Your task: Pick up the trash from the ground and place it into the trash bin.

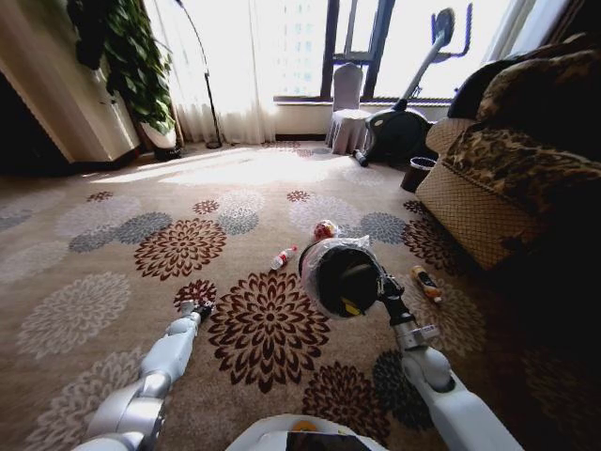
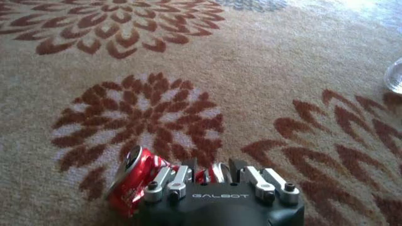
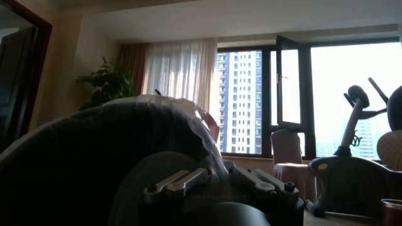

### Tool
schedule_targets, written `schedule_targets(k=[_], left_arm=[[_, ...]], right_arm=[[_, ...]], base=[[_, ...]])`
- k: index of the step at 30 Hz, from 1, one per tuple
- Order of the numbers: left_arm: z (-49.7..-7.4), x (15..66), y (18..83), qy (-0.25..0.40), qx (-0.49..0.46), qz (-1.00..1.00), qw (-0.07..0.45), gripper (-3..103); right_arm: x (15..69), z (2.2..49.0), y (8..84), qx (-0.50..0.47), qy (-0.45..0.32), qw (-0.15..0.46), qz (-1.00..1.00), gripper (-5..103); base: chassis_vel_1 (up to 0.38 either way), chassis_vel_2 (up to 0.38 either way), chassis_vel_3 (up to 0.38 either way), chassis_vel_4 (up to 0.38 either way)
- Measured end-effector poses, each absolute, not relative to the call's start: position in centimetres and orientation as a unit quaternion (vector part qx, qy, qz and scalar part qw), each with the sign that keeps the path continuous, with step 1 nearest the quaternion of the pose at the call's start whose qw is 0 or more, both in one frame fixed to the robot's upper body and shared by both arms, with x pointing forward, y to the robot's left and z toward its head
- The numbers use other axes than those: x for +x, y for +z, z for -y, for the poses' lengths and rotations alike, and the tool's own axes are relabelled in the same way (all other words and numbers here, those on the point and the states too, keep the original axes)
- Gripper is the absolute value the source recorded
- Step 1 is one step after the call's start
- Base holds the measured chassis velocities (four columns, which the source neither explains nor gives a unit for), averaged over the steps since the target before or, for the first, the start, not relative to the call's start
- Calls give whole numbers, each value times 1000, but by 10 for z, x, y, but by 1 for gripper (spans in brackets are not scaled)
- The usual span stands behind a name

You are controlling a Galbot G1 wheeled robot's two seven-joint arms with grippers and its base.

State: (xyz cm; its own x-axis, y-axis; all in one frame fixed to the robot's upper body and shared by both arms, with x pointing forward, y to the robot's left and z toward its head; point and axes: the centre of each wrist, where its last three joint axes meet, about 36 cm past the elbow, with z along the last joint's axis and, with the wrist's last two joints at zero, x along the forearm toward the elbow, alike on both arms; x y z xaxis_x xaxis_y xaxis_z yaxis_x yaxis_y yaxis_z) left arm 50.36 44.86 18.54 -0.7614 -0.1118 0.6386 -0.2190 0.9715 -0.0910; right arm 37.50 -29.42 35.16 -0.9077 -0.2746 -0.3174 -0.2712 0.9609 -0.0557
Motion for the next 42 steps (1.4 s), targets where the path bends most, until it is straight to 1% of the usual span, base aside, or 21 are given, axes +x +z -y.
schedule_targets(k=[1, 4, 5, 8, 13, 17, 20, 21, 23, 24, 25, 27, 28, 29, 32, 33, 34, 36, 37, 40, 42], left_arm=[[-449, 504, 185, 80, 88, 935, 334, 40], [-446, 499, 184, 79, 85, 936, 333, 25], [-446, 499, 184, 79, 85, 936, 333, 25], [-445, 492, 187, 79, 83, 939, 324, 16], [-446, 482, 194, 74, 79, 945, 309, 13], [-446, 470, 210, 82, 64, 955, 278, 13], [-441, 459, 227, 103, 49, 965, 237, 13], [-441, 459, 227, 103, 49, 965, 237, 13], [-426, 457, 259, 133, 20, 976, 174, 13], [-413, 456, 279, 161, -5, 977, 137, 13], [-413, 456, 279, 161, -5, 977, 137, 13], [-385, 456, 322, 240, -51, 967, 69, 13], [-371, 458, 343, 280, -70, 956, 46, 13], [-371, 458, 343, 280, -70, 956, 46, 13], [-332, 449, 410, 433, -141, 890, 13, 13], [-332, 449, 410, 433, -141, 890, 13, 13], [-320, 438, 431, 479, -172, 861, 11, 13], [-305, 419, 458, 540, -219, 813, 15, 13], [-305, 419, 458, 540, -219, 813, 15, 13], [-285, 392, 487, 591, -271, 760, 23, 12], [-280, 388, 490, 592, -279, 755, 24, 12]], right_arm=[[375, 294, 352, -140, -5, 163, -977, 0], [377, 295, 351, -138, -5, 164, -977, 0], [377, 295, 351, -138, -5, 164, -977, 0], [379, 294, 351, -136, -3, 166, -977, 0], [380, 294, 349, -135, -2, 164, -977, 0], [382, 292, 345, -134, -2, 164, -977, 0], [382, 290, 343, -134, -1, 163, -977, 0], [382, 290, 343, -134, -1, 163, -977, 0], [384, 291, 341, -134, -3, 161, -978, 0], [384, 293, 338, -130, -2, 157, -979, 0], [384, 293, 338, -130, -2, 157, -979, 0], [387, 300, 332, -113, 1, 151, -982, 0], [389, 303, 330, -105, 1, 149, -983, 0], [389, 303, 330, -105, 1, 149, -983, 0], [392, 306, 326, -98, -1, 140, -985, 0], [392, 306, 326, -98, -1, 140, -985, 0], [399, 308, 323, -97, -5, 137, -986, 0], [423, 311, 320, -97, -11, 135, -986, 0], [423, 311, 320, -97, -11, 135, -986, 0], [451, 304, 318, -118, -20, 119, -986, 0], [454, 300, 317, -125, -22, 114, -985, 0]], base=[[0, 0, 0, 0], [0, 0, 0, 0], [0, 0, 0, 0], [0, 0, 0, 0], [0, 0, 0, 0], [0, 0, 0, 0], [0, 0, 0, 0], [0, 0, 0, 0], [0, 0, 0, 0], [0, 0, 0, 0], [0, 0, 0, 0], [0, 0, 0, 0], [0, 0, 0, 0], [0, 0, 0, 0], [0, 0, 0, 0], [0, 0, 0, 0], [0, 0, 0, 0], [0, 0, 0, 0], [0, 0, 0, 0], [0, 0, 0, 0], [0, 0, 0, 0]])
